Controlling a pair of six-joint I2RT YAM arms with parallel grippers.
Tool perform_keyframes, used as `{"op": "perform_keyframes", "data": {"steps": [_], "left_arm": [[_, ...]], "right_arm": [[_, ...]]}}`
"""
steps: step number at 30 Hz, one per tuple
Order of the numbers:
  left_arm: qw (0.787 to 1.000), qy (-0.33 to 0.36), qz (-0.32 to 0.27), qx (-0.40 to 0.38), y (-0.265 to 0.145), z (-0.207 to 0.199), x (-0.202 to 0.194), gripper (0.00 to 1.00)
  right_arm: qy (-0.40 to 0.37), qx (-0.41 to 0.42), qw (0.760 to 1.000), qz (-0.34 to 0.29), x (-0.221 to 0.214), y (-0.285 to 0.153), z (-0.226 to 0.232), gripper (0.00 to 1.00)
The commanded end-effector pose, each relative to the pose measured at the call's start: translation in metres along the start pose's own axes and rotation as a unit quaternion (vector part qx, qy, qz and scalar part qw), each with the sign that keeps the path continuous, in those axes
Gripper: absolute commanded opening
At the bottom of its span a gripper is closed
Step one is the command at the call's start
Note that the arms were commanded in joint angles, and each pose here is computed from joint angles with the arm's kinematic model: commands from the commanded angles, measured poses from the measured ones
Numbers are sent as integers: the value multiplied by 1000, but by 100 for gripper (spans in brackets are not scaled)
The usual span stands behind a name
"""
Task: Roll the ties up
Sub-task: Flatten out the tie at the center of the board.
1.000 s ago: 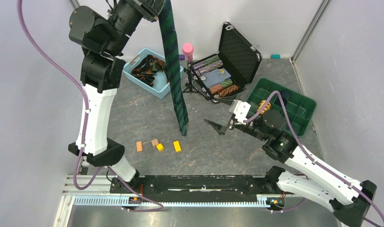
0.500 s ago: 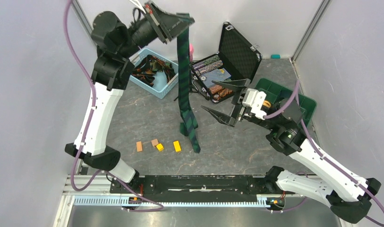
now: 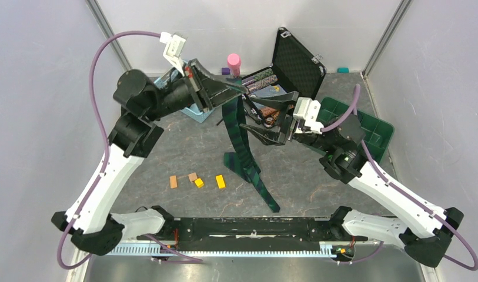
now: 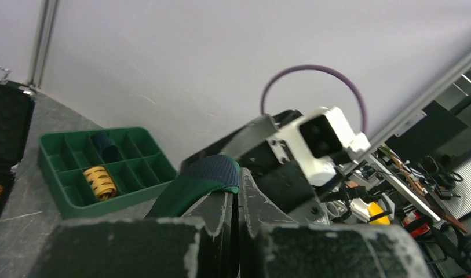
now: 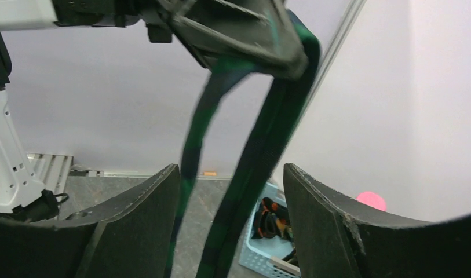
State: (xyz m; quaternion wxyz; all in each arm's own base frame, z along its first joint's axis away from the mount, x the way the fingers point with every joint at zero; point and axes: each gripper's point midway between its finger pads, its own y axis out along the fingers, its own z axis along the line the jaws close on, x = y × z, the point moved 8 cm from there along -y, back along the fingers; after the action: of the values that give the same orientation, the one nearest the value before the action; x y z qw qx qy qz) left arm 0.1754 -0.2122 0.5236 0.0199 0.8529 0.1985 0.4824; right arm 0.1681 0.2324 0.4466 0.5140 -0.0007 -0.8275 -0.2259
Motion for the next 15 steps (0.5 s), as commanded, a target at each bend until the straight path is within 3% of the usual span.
{"op": "perform_keyframes", "data": {"steps": [1, 6, 15], "left_arm": [[998, 35, -37, -34, -10, -17, -1, 2], [996, 51, -64, -45, -14, -15, -8, 2], [995, 52, -76, -39, -11, -5, -13, 2]], "right_arm": [[35, 0, 998, -52, 21, 7, -2, 70], [90, 21, 993, -79, 23, 10, 6, 64], [123, 47, 987, -92, 24, 10, 14, 59]]}}
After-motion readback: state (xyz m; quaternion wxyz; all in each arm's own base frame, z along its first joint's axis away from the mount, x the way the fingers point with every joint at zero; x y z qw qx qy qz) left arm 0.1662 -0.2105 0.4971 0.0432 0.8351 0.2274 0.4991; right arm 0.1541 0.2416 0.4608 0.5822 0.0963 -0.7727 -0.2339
